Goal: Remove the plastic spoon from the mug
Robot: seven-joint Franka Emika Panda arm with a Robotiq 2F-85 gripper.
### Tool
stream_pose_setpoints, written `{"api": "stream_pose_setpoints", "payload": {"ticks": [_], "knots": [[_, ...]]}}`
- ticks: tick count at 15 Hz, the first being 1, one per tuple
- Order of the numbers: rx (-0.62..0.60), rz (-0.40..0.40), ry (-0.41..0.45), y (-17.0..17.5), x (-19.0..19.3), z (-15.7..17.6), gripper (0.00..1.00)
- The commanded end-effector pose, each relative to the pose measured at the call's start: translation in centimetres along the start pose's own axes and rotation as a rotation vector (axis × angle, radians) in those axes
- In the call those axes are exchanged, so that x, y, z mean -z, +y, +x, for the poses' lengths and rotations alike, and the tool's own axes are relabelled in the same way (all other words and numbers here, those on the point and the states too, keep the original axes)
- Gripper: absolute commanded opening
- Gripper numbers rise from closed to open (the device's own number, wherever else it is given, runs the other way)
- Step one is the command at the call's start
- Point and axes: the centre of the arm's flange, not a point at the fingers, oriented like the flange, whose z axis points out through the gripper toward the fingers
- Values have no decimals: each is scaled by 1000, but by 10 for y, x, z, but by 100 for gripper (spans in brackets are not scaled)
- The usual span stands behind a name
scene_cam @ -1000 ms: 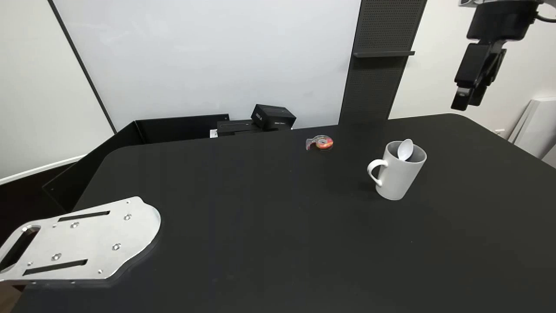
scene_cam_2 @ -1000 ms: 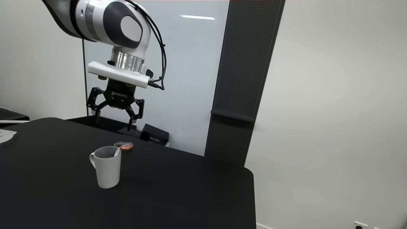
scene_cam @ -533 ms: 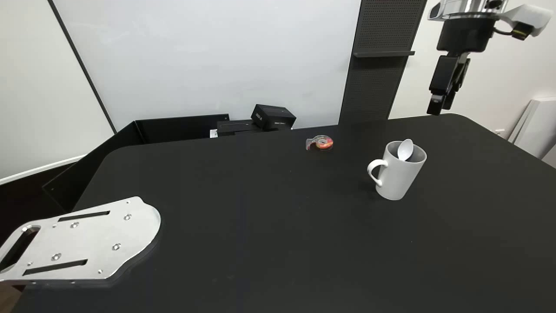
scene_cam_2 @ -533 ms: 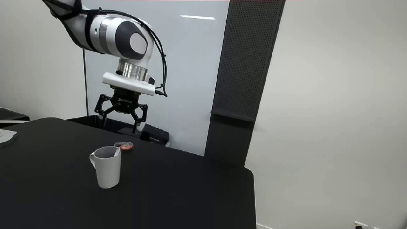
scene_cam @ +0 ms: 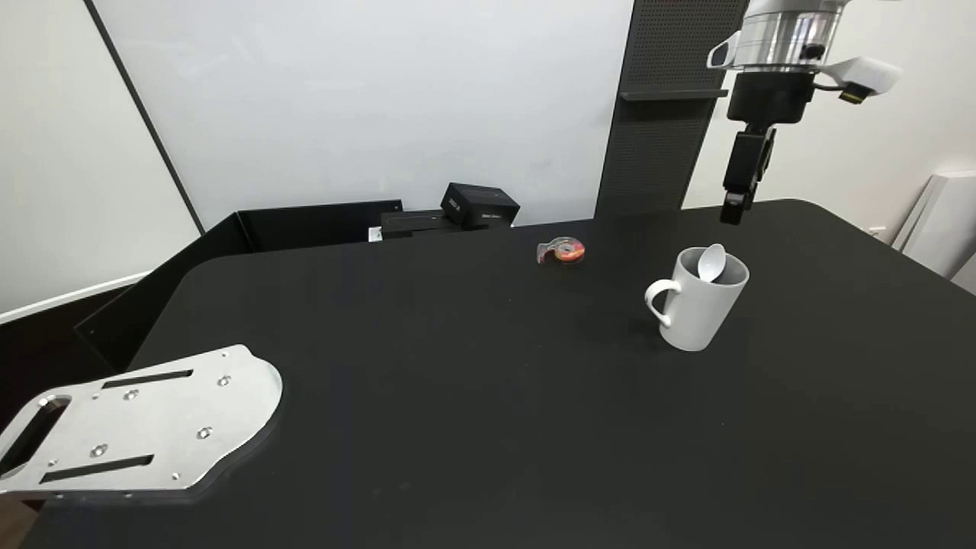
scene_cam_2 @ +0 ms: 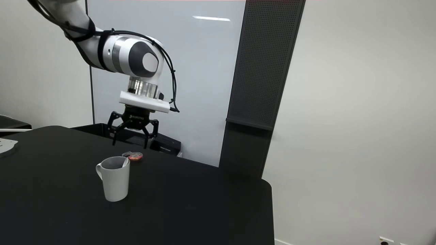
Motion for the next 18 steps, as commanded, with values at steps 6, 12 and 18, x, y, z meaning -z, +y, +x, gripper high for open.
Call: {"api": "stream_pose_setpoints", "payload": {"ticks": [6,12,18], "knots": [[24,11,-47,4,-34,8,100],[25,8,-48,5,-34,8,100],[8,5,-55,1,-39,9,100]]}}
